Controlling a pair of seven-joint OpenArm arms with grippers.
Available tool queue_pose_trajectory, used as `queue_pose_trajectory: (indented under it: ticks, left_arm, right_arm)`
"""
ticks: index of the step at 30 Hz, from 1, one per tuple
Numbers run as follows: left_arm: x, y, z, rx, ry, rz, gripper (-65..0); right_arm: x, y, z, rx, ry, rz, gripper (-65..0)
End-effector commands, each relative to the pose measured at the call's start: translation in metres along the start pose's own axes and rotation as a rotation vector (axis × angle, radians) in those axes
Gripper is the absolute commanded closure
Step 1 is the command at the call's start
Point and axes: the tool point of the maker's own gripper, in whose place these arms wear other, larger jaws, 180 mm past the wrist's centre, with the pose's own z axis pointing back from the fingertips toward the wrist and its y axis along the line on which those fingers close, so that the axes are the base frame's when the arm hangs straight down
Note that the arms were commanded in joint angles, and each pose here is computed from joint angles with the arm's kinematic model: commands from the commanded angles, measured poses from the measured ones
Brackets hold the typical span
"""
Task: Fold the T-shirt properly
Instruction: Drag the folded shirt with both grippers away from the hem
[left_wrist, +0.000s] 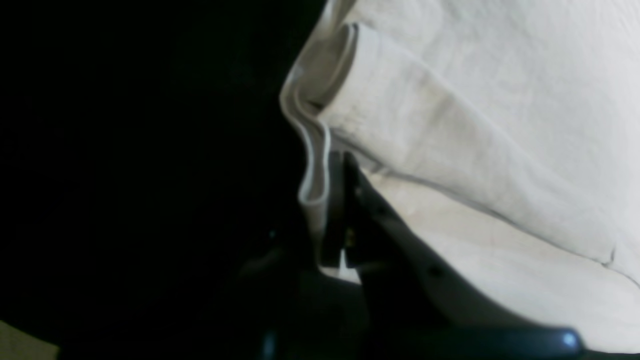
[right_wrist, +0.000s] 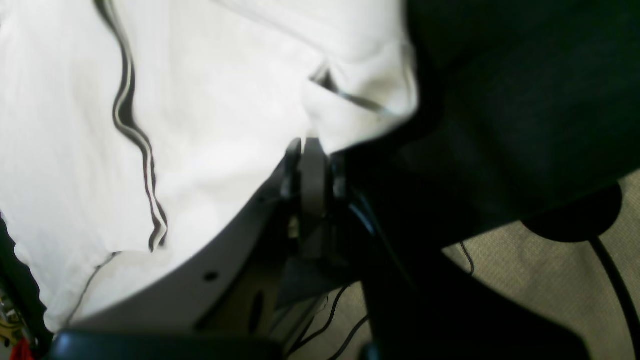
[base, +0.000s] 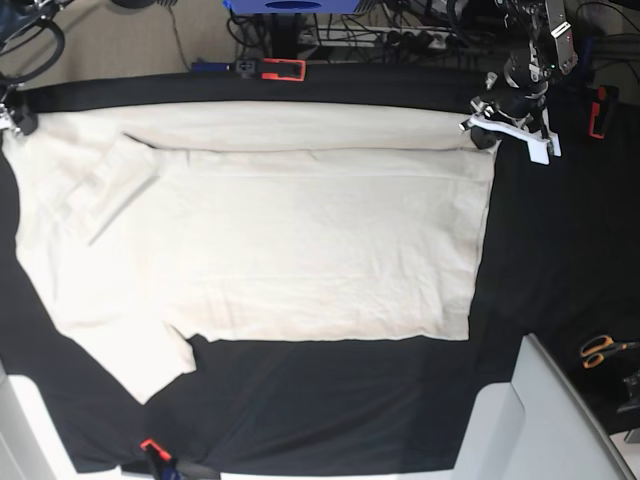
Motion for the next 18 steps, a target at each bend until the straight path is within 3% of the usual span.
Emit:
queue_pose_trajectory:
  ticks: [1,18]
  left_arm:
    - [0.002,0.011,0.004,0.033,0.0,-0.016,0.0]
    - [-0.013,0.02,0.011,0.052,0.028,-0.016,0.0]
  right_arm:
    - [0.023,-0.002,0.009,-0.005,-0.056,0.029,0.0]
    - [0.025,-0.003,0.01,-0.005,-0.057,0.037,0.0]
